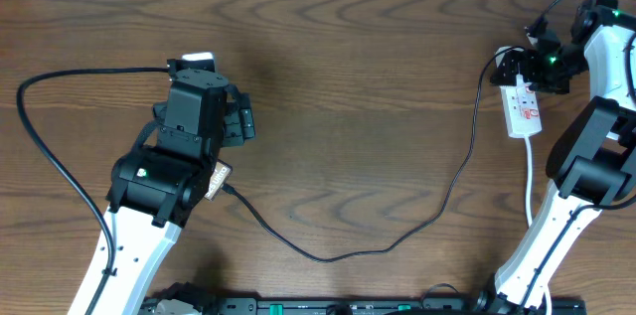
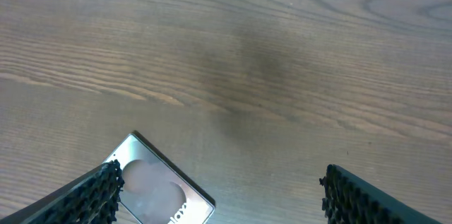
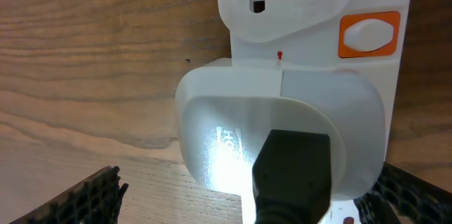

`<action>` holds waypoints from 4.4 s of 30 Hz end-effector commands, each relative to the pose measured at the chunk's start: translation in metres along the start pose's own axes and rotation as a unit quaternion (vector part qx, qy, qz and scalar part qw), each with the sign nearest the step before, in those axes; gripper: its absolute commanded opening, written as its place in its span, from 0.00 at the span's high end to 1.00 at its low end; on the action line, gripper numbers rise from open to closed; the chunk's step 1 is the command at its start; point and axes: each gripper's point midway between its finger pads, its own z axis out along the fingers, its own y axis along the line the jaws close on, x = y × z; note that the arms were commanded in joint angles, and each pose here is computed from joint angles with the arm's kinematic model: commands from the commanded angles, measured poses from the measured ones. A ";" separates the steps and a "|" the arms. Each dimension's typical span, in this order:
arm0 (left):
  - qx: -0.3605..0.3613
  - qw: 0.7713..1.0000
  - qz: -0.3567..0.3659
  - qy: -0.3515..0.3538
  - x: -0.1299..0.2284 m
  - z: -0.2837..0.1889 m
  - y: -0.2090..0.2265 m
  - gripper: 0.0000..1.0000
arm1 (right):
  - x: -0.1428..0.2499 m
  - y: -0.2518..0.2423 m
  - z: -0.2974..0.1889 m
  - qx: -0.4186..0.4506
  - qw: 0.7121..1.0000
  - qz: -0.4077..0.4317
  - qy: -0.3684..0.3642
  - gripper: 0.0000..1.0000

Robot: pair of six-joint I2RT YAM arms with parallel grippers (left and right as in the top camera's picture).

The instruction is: Plug charger to phone and switch on socket

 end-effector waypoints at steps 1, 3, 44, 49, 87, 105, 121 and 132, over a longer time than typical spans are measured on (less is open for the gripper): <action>-0.005 1.000 0.005 -0.005 -0.003 -0.001 0.001 0.11 | 0.001 0.029 0.012 -0.059 0.998 0.001 0.005 0.01; -0.005 1.000 0.004 -0.005 -0.003 -0.001 0.001 0.11 | 0.002 0.032 0.014 -0.063 0.998 0.000 0.007 0.01; -0.007 1.000 0.006 0.000 0.000 -0.001 0.002 0.11 | 0.020 0.046 0.043 -0.087 0.996 0.005 0.035 0.01; -0.007 1.000 0.006 -0.001 -0.001 -0.001 0.002 0.11 | 0.027 0.053 0.055 -0.109 0.993 0.010 0.039 0.01; -0.009 1.000 0.008 0.004 0.002 -0.002 0.003 0.11 | 0.038 0.030 0.046 -0.058 0.994 0.060 0.066 0.01; -0.009 1.000 0.008 0.005 0.003 -0.002 0.003 0.11 | 0.019 0.007 -0.135 0.086 0.988 0.128 -0.019 0.01; -0.009 1.000 0.008 0.005 0.003 -0.002 0.003 0.11 | 0.048 0.044 -0.209 0.104 0.976 0.178 -0.071 0.01; -0.009 1.000 0.008 0.005 0.002 -0.002 0.003 0.11 | 0.049 0.044 -0.208 0.104 0.976 0.179 -0.070 0.01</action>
